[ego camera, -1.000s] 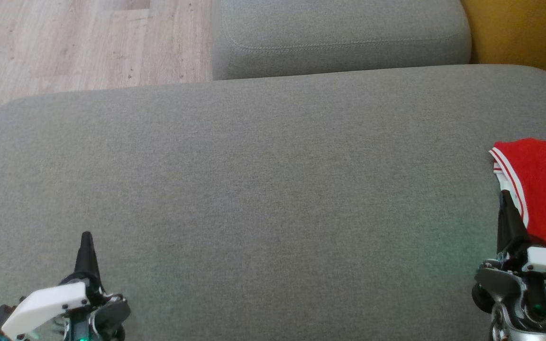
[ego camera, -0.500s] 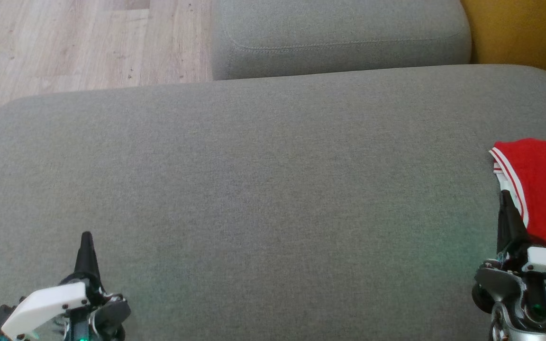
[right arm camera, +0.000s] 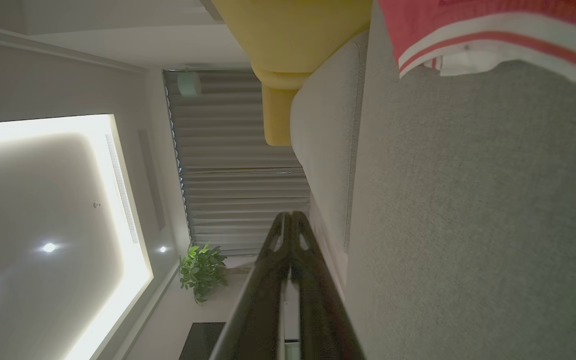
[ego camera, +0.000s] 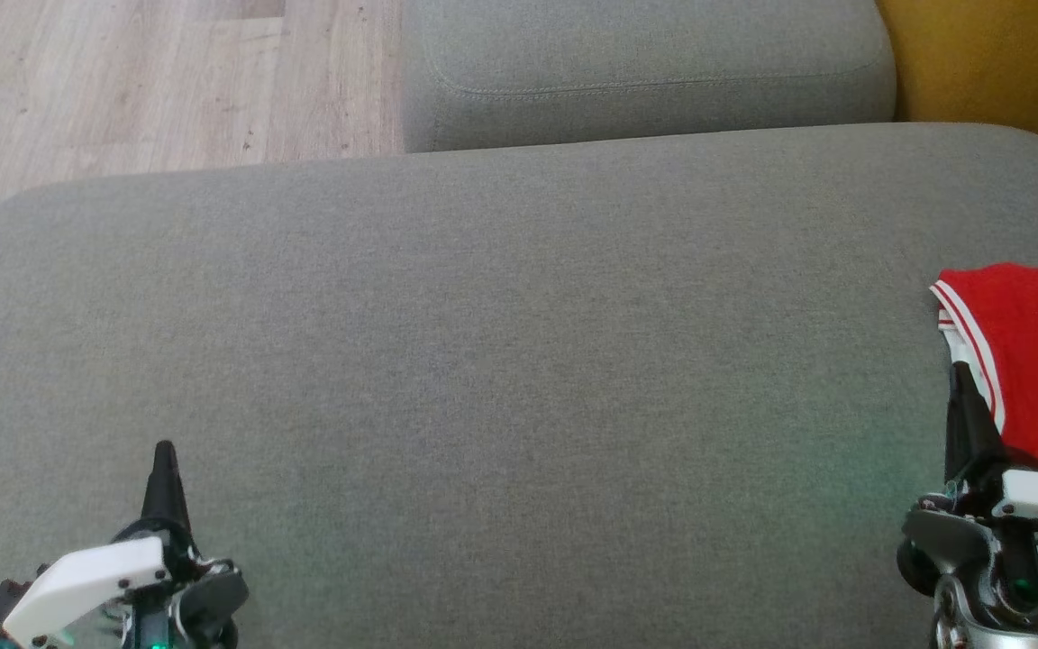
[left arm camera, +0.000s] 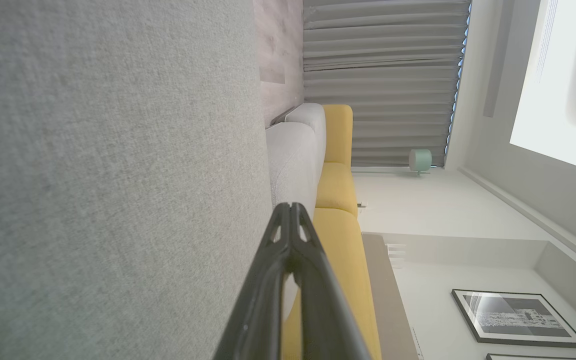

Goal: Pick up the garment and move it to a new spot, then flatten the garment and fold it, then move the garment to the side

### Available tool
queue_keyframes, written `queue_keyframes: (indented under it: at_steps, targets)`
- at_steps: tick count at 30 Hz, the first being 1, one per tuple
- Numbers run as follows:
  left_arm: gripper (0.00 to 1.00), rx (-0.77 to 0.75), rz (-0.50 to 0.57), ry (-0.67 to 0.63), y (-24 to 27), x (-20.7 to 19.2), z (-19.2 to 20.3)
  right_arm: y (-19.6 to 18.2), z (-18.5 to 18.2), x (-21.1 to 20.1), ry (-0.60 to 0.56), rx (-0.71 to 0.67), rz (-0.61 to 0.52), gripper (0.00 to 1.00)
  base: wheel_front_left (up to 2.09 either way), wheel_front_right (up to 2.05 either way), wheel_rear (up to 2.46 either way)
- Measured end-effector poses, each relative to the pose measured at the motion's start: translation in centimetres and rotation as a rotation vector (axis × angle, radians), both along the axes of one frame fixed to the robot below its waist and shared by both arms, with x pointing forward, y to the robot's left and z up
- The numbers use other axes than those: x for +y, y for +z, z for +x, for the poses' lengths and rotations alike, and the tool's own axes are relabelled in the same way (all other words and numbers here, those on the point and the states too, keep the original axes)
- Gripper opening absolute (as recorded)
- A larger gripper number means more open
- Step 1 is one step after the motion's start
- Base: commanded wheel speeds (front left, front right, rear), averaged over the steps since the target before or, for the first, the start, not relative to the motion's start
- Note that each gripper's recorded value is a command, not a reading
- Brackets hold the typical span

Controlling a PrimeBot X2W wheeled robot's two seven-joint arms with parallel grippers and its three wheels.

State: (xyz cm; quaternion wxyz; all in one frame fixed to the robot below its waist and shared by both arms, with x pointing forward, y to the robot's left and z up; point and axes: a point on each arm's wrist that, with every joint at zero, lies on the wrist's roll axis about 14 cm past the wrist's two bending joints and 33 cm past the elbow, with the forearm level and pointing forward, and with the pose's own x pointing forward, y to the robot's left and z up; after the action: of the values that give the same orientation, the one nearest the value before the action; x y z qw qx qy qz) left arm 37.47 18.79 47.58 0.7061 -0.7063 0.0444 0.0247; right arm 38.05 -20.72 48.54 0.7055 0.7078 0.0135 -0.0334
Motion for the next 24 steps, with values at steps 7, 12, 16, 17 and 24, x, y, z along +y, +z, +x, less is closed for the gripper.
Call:
queue_keyframes:
  at_steps: [7,12,16,17,24]
  targets:
    - [0.00,0.000,0.000,0.000,0.00,0.00,0.00,0.00,0.00,0.00,0.000,0.000,0.000,0.00,0.00,0.00,0.00]
    - [0.00,0.000,0.000,0.000,0.00,0.00,0.00,0.00,0.00,0.00,0.000,0.000,0.000,0.00,0.00,0.00,0.00]
    - [0.00,0.000,0.000,0.000,0.00,0.00,0.00,0.00,0.00,0.00,0.000,0.000,0.000,0.00,0.00,0.00,0.00]
    - [0.00,0.000,0.000,0.000,0.00,0.00,0.00,0.00,0.00,0.00,0.000,0.000,0.000,0.00,0.00,0.00,0.00]
    - [0.00,0.000,0.000,0.000,0.00,0.00,0.00,0.01,0.00,0.00,0.000,0.000,0.000,0.00,0.00,0.00,0.00]
